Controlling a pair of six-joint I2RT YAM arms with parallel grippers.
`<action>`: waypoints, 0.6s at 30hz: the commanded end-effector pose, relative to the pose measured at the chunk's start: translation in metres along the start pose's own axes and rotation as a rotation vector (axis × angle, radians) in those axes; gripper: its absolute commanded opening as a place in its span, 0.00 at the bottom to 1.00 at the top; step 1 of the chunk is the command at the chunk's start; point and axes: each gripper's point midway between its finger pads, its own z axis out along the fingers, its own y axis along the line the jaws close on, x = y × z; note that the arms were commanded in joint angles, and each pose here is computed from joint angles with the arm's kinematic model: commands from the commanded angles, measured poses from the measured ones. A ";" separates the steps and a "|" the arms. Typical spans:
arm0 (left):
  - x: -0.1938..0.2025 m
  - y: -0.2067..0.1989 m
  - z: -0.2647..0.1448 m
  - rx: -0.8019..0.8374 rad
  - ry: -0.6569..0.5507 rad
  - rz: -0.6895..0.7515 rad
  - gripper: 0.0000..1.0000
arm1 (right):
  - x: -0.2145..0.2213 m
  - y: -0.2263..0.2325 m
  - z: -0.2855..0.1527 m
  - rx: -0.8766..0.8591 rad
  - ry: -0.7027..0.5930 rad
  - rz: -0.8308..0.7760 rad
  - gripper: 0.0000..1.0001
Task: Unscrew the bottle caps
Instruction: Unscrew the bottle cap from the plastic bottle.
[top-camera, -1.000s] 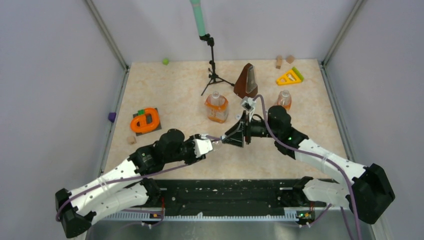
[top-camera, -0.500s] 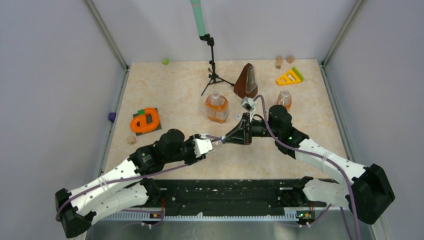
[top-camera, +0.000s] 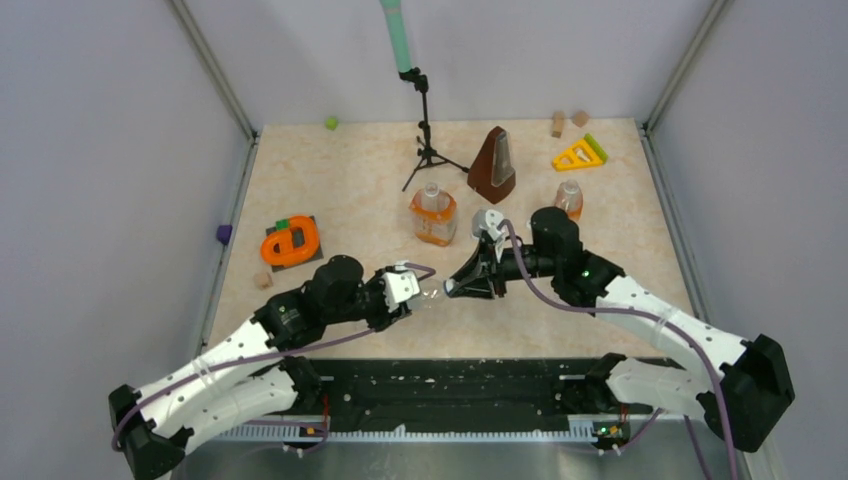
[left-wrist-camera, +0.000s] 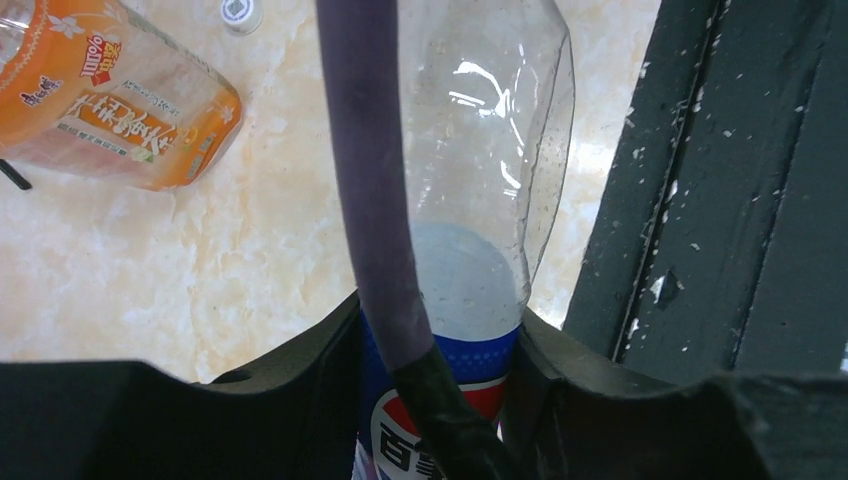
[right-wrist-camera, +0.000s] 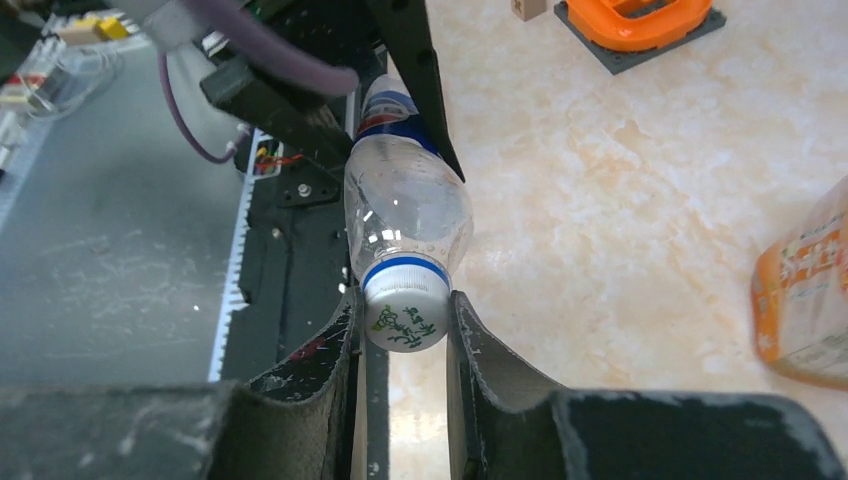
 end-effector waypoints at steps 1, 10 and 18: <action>-0.074 0.012 -0.021 0.002 -0.279 -0.036 0.00 | -0.003 0.023 -0.003 -0.111 0.019 -0.197 0.00; -0.081 -0.010 -0.019 0.187 -0.273 -0.074 0.00 | -0.007 0.022 0.000 -0.113 0.033 -0.343 0.00; -0.081 -0.024 -0.021 0.302 -0.241 -0.084 0.00 | -0.010 0.042 -0.011 -0.197 -0.024 -0.619 0.00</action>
